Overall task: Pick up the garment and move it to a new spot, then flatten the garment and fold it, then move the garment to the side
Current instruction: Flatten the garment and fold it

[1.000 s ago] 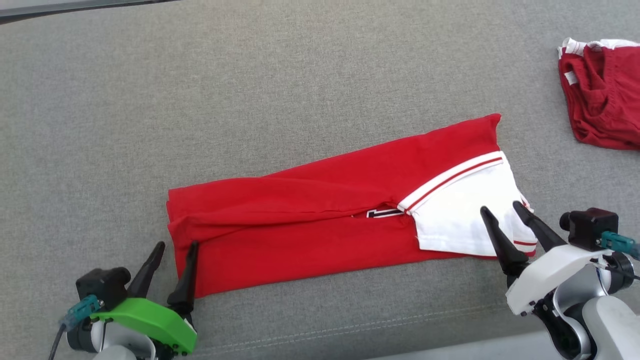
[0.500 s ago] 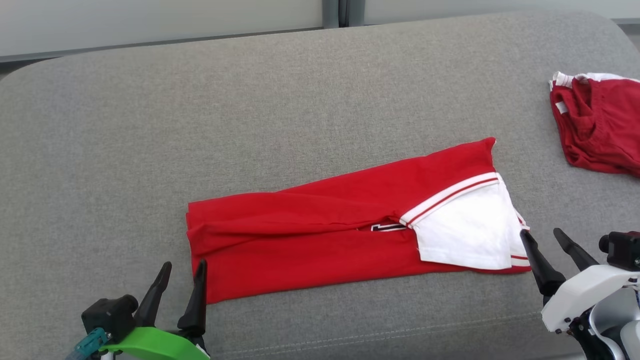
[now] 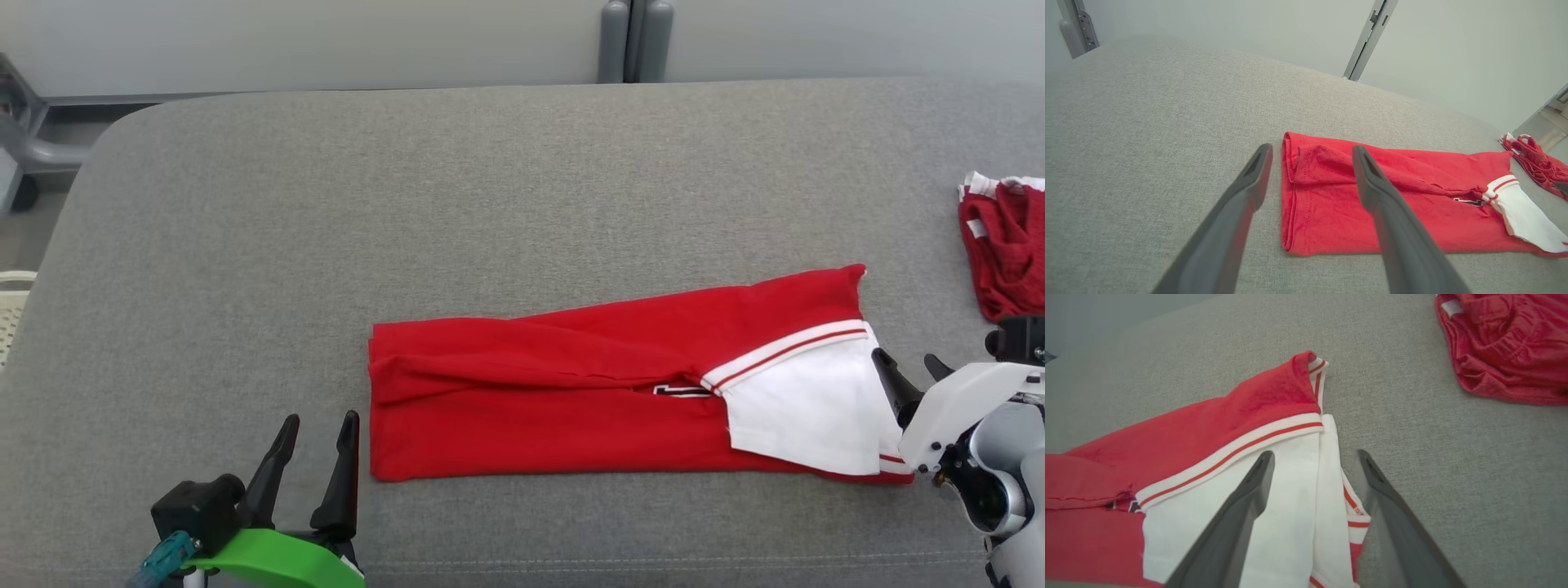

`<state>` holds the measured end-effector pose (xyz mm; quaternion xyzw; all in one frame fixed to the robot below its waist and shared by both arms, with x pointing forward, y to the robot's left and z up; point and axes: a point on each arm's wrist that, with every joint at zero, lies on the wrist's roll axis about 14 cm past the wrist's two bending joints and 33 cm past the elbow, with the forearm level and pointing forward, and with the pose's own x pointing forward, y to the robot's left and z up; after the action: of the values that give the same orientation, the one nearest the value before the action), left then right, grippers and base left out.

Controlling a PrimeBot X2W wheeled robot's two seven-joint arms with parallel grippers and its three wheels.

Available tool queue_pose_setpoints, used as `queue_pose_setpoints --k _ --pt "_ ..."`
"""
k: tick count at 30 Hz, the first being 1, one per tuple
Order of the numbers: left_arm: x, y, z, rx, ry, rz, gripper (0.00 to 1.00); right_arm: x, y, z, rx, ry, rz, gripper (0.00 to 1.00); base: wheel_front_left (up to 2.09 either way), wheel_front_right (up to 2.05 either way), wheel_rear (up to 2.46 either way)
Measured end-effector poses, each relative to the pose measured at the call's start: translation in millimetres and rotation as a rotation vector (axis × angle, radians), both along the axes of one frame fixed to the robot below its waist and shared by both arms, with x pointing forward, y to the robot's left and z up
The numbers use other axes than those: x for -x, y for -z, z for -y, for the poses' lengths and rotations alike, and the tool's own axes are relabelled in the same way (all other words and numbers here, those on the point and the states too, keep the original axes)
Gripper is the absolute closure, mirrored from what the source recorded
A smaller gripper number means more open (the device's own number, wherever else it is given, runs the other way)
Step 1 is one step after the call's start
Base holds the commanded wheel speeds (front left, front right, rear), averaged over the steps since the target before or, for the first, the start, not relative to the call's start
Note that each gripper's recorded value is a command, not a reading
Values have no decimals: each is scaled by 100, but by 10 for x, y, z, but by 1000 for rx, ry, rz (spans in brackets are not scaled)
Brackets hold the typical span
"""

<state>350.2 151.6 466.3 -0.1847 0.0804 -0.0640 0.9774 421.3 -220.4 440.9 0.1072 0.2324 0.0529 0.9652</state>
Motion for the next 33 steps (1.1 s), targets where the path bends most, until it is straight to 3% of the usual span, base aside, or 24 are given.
queue_pose_setpoints --k 12,27,28,29,30,33 --pt "154 -4 -273 -15 -88 -11 0 -227 445 -94 -17 22 -168 0 0 0 0" --pt "213 -1 -435 -29 -142 -19 0 -335 679 -421 -48 -36 -271 0 0 0 0" --pt "212 -5 -439 -32 -143 -18 0 -337 689 -431 -39 -42 -276 7 0 0 0" --pt "211 -9 -440 -34 -142 -16 0 -337 704 -436 -26 -50 -282 38 0 0 0" --pt "210 -10 -444 -35 -143 -16 0 -336 719 -441 -12 -58 -288 58 0 0 0" --pt "210 -11 -460 -40 -147 -17 0 -338 761 -438 15 -68 -305 100 0 0 0"
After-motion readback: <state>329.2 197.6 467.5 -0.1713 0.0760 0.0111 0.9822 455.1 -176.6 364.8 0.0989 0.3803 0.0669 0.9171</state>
